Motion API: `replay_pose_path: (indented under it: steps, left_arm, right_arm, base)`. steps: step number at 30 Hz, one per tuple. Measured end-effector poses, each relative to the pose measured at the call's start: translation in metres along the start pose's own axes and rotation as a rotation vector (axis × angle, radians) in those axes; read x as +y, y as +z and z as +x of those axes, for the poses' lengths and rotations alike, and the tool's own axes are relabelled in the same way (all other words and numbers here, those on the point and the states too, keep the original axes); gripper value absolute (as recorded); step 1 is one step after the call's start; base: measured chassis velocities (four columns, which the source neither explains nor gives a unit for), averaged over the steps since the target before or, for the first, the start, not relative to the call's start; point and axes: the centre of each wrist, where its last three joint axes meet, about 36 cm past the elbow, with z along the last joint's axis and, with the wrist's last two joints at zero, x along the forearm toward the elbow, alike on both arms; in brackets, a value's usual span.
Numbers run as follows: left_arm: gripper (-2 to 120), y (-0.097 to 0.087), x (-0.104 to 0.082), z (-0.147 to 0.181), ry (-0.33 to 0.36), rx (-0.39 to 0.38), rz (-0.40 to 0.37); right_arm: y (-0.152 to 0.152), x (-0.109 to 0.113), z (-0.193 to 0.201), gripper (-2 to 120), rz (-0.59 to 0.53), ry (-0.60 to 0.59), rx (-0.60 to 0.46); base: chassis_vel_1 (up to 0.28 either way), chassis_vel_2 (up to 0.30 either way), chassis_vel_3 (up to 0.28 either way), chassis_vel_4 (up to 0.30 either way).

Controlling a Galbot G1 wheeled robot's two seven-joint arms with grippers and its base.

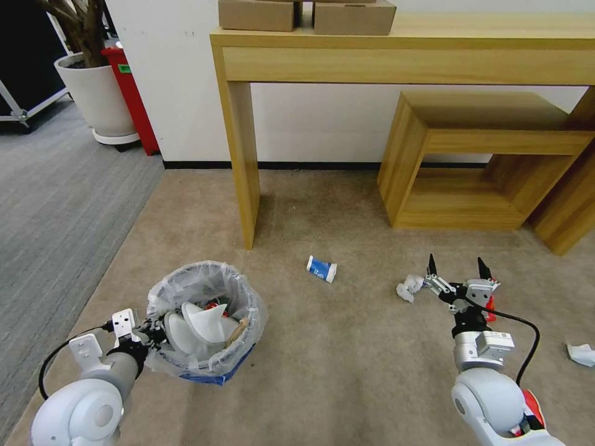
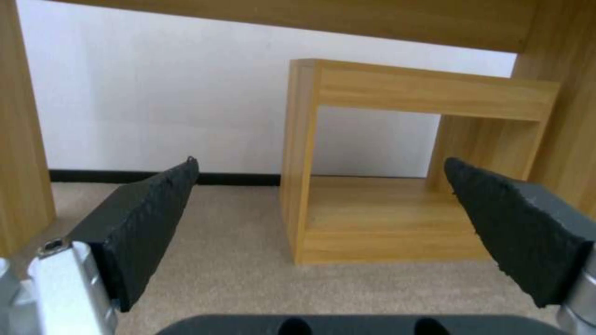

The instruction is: Pick up the trash bin and place the garbage on the floor into it.

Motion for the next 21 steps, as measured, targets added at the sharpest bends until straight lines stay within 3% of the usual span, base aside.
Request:
replay_pose_path:
  steps: [21]
  left_arm:
    - [0, 0.0013, -0.0011, -0.0005, 0.001, 0.0, 0.002]
  right_arm:
    - [0.0013, 0.0008, 0.0004, 100, 0.01, -0.005, -0.008]
  base:
    - [-0.119, 0.127, 0.129, -0.129]
